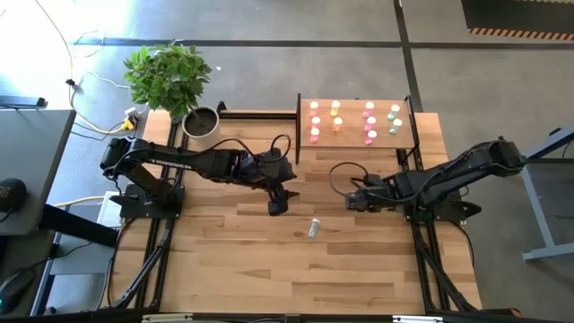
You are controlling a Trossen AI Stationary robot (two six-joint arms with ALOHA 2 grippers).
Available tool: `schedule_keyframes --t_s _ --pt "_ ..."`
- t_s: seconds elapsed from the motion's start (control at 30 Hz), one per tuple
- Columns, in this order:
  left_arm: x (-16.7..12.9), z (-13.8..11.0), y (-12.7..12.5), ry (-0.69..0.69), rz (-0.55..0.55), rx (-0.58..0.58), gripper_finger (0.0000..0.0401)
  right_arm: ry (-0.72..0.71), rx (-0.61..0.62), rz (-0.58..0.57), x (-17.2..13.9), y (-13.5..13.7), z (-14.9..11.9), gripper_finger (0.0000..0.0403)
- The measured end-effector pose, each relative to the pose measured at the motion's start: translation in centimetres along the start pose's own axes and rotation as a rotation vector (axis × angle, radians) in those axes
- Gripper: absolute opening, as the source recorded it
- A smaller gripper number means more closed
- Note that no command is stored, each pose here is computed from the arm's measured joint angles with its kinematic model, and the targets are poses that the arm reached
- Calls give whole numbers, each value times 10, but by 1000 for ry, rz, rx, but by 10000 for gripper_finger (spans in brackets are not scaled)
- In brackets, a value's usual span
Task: Pick and place medicine bottles onto shelf by color
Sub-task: Put the yellow medicine bottle aligned with the other yellow medicine bottles on the shelf
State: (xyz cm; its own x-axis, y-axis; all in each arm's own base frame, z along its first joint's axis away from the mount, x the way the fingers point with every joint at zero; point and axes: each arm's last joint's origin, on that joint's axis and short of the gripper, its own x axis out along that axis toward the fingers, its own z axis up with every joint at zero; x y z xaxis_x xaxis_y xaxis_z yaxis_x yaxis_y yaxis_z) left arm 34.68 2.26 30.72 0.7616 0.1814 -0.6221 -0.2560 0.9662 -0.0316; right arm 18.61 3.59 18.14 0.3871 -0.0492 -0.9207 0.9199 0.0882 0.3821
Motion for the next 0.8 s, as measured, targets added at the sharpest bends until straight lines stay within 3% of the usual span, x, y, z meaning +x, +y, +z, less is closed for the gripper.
schedule_keyframes --t_s 0.4,0.8 --pt "0 -1 -3 24 -121 -31 252 -191 -324 301 -55 63 5 84" --pt "-2 15 -6 -121 -252 -88 252 -401 -685 421 -97 104 5 84"
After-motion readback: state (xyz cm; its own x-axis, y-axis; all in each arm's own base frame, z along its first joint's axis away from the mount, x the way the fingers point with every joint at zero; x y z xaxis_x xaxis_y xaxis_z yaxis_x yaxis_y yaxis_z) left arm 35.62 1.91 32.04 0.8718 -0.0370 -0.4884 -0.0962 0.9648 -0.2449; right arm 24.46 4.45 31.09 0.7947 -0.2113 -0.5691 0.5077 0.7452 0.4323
